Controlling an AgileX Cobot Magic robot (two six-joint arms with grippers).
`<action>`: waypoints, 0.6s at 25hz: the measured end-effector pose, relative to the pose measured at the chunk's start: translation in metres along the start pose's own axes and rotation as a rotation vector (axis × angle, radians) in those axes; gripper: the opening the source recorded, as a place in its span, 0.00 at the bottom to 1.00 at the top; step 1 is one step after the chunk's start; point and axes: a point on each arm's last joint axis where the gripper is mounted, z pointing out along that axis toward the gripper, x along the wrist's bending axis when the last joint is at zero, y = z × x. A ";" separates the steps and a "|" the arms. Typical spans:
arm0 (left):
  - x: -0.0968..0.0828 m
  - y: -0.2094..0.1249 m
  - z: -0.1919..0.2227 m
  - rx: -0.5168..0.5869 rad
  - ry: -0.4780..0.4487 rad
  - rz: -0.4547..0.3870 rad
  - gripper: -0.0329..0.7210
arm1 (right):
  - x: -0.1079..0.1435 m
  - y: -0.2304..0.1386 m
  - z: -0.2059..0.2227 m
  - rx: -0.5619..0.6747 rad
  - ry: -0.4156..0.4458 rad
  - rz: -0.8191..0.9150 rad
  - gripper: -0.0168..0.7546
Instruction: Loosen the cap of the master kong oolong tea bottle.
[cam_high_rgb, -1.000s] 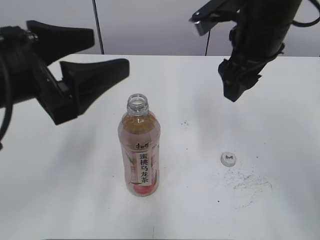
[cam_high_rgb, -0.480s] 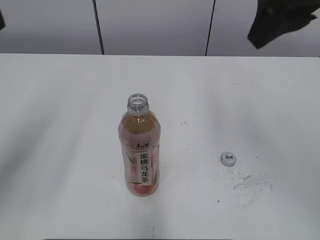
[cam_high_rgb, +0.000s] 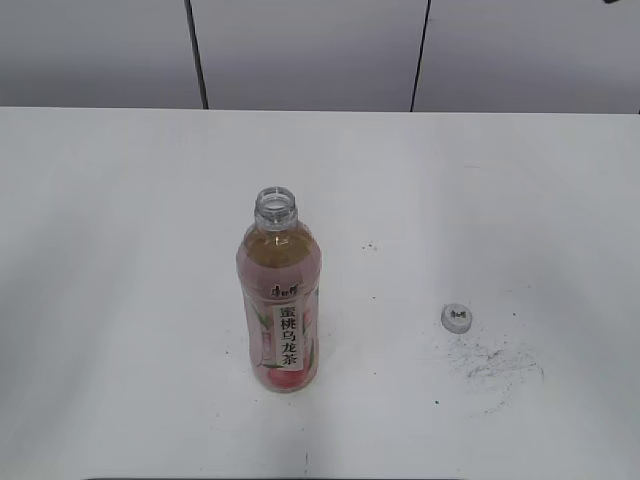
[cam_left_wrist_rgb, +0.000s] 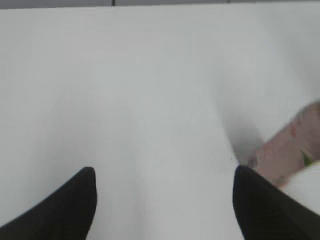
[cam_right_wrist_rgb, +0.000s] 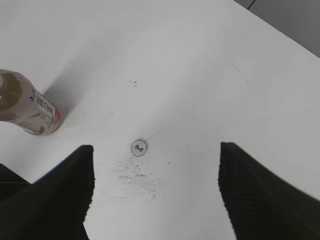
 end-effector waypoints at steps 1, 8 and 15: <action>-0.002 0.003 -0.007 0.020 -0.024 0.041 0.71 | 0.001 -0.002 -0.004 -0.008 -0.002 0.013 0.78; 0.004 -0.015 -0.040 0.219 -0.020 0.172 0.71 | 0.014 -0.051 -0.010 0.043 0.026 0.040 0.78; 0.013 -0.042 -0.076 0.133 -0.039 0.171 0.71 | 0.034 -0.137 -0.002 0.149 0.039 0.073 0.78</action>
